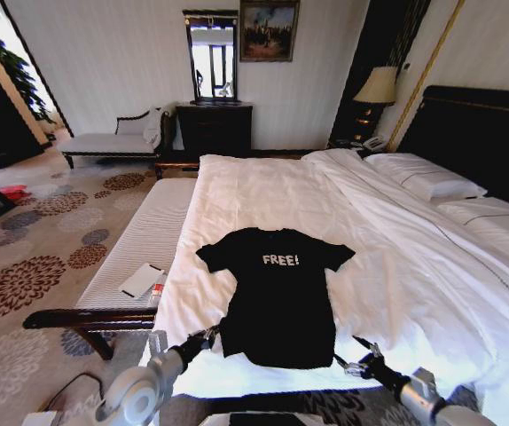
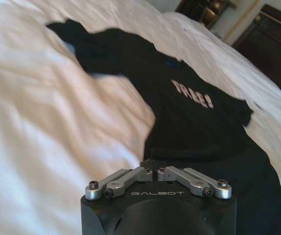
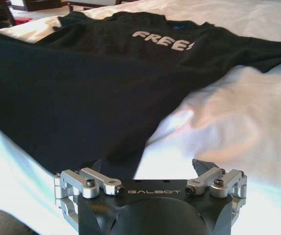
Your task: Fold the clothes on the bed.
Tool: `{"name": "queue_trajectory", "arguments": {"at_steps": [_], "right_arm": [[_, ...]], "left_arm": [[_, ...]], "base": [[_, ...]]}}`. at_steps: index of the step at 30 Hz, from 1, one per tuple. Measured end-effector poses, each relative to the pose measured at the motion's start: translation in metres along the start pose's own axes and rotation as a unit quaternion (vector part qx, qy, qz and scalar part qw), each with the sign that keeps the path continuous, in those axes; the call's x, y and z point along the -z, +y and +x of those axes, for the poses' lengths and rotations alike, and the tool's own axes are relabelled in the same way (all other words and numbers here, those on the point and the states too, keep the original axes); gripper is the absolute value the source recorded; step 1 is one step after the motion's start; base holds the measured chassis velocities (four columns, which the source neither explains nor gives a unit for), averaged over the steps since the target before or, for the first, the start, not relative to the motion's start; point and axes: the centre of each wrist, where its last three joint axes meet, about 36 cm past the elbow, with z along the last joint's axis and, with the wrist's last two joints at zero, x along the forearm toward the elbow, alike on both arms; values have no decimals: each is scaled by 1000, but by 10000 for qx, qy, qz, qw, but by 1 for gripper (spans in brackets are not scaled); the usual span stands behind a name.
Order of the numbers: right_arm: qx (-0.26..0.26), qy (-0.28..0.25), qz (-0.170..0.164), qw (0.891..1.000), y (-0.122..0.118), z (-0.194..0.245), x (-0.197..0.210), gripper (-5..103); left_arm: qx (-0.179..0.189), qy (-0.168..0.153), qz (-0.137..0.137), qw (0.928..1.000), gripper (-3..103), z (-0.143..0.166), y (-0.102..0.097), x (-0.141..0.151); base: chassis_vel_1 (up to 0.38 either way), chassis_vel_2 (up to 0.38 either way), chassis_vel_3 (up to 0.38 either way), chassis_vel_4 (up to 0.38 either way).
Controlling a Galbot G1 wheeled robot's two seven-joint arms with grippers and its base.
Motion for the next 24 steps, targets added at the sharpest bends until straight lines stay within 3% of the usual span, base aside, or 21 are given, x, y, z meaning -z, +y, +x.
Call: {"name": "queue_trajectory", "arguments": {"at_steps": [13,24], "right_arm": [[433,104,339,9984,12,-2,-17,100],[586,-32,225,9980,6,-6,-13,100]], "left_arm": [[162,-273,243,9992,0,-7,12,19],[394,-764,429,9954,0,-3,35,59]], "base": [[0,0,0,0],[0,0,0,0]]}}
